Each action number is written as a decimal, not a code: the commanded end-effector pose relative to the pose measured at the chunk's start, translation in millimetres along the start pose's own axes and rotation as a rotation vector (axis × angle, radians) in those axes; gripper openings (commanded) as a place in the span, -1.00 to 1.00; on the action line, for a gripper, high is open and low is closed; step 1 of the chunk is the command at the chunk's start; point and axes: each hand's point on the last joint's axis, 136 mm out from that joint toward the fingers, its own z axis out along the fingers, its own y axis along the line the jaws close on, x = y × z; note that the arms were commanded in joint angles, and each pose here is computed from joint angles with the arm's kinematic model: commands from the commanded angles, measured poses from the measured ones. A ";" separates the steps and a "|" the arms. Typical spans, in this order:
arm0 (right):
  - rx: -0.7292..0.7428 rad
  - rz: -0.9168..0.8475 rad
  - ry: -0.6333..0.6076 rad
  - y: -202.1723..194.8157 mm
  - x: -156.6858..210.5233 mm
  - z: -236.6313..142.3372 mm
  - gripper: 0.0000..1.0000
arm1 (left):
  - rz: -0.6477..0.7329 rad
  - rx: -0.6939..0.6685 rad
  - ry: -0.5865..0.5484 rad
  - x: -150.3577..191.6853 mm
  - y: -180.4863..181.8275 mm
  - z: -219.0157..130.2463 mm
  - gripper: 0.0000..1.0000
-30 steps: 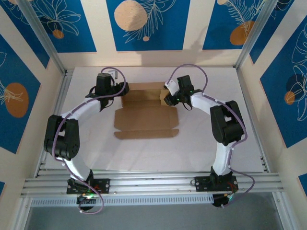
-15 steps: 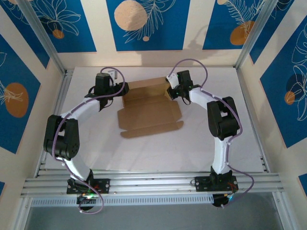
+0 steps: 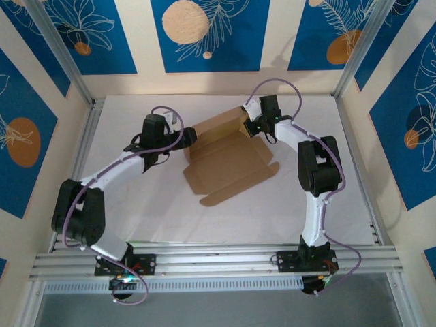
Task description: Fold the paper box
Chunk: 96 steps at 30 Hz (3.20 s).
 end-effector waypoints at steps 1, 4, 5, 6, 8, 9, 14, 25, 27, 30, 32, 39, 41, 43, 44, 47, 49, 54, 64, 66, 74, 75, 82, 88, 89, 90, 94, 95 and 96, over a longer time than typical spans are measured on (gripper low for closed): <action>-0.255 -0.064 -0.120 47.1 -31.0 -13.8 -0.78 | 0.102 0.021 0.043 -3.9 -20.9 -20.4 0.55; -0.294 -0.086 -0.125 57.1 -30.3 -14.7 -0.78 | 0.137 -0.056 -0.016 -19.6 -6.6 -33.9 0.59; -0.306 -0.091 -0.126 59.7 -29.7 -14.9 -0.78 | 0.159 -0.082 -0.034 -24.6 -3.5 -37.4 0.60; -0.312 -0.100 -0.124 62.7 -28.9 -14.2 -0.78 | 0.194 -0.112 -0.054 -31.4 -0.8 -40.7 0.61; -0.315 -0.112 -0.115 66.2 -27.2 -12.3 -0.78 | 0.271 -0.160 -0.080 -44.4 1.8 -45.6 0.62; -0.320 -0.119 -0.114 68.5 -26.9 -12.4 -0.78 | 0.307 -0.196 -0.092 -51.3 5.0 -47.0 0.62; -0.316 -0.124 -0.112 70.6 -28.6 -12.2 -0.79 | 0.347 -0.229 -0.115 -66.4 7.0 -39.9 0.64; -0.297 -0.127 -0.128 73.6 -30.0 -18.3 -0.77 | 0.256 -0.010 -0.118 -65.3 -6.8 -6.2 0.71; -0.296 -0.117 -0.106 74.3 -29.1 -15.5 -0.77 | 0.210 0.139 -0.071 -64.1 -26.1 9.2 0.68; -0.290 -0.117 -0.095 78.7 -31.4 -13.0 -0.76 | 0.143 0.328 -0.021 -54.6 -46.4 30.0 0.64; -0.286 -0.131 -0.094 83.2 -33.3 -12.2 -0.74 | 0.092 0.431 -0.014 -50.8 -52.0 38.3 0.49; -0.310 -0.150 -0.088 96.6 -36.3 -11.7 -0.58 | -0.101 0.709 0.011 -50.1 -66.4 57.5 0.37; -0.308 -0.155 -0.087 99.0 -35.8 -11.0 -0.55 | -0.116 0.702 0.022 -45.6 -61.4 63.7 0.35; -0.318 -0.147 -0.096 100.0 -35.8 -10.2 -0.49 | -0.119 0.685 0.027 -39.6 -55.5 68.1 0.35; -0.323 -0.144 -0.101 100.8 -36.4 -9.3 -0.47 | -0.115 0.681 0.029 -37.0 -53.8 69.1 0.35; -0.348 -0.145 -0.126 103.7 -39.7 -9.4 -0.31 | -0.112 0.658 0.051 -28.3 -46.9 74.7 0.35; -0.361 -0.159 -0.161 105.9 -43.3 -11.0 -0.20 | -0.105 0.658 0.057 -26.5 -46.8 76.4 0.35; -0.376 -0.156 -0.250 101.0 -53.9 -11.9 -0.11 | -0.113 0.681 0.067 -26.3 -49.3 79.7 0.34; -0.465 -0.234 -0.190 110.0 -41.1 10.1 -0.10 | -0.142 0.731 0.094 -24.7 -49.7 89.7 0.29; -0.501 -0.231 -0.179 114.1 -38.4 10.1 -0.10 | -0.155 0.737 0.102 -24.3 -48.8 93.0 0.28; -0.487 -0.236 -0.129 119.1 -31.3 24.8 -0.20 | -0.174 0.747 0.110 -23.3 -46.4 97.7 0.23; -0.476 -0.241 -0.121 119.8 -30.8 27.4 -0.26 | -0.175 0.746 0.108 -23.8 -46.5 97.6 0.23; -0.275 -0.285 -0.054 105.2 -29.5 51.8 -0.85 | -0.195 0.738 0.098 -23.2 -44.3 98.3 0.21; -0.127 -0.237 -0.033 80.7 -34.7 53.7 -1.00 | -0.213 0.740 0.081 -25.1 -43.4 97.9 0.19; -0.118 -0.233 -0.033 79.6 -35.4 53.0 -1.00 | -0.218 0.740 0.080 -25.1 -42.8 98.0 0.19; -0.123 -0.230 -0.030 81.5 -34.6 53.3 -1.00 | -0.220 0.741 0.078 -25.1 -42.9 98.3 0.19; -0.083 -0.245 -0.022 77.7 -33.7 55.1 -0.76 | -0.225 0.736 0.075 -24.9 -41.7 98.0 0.18; -0.064 -0.246 -0.021 75.3 -33.2 56.1 -0.73 | -0.225 0.735 0.074 -24.9 -41.7 97.7 0.18; -0.044 -0.245 -0.022 70.8 -33.4 56.2 -0.68 | -0.226 0.732 0.074 -25.0 -41.5 97.6 0.17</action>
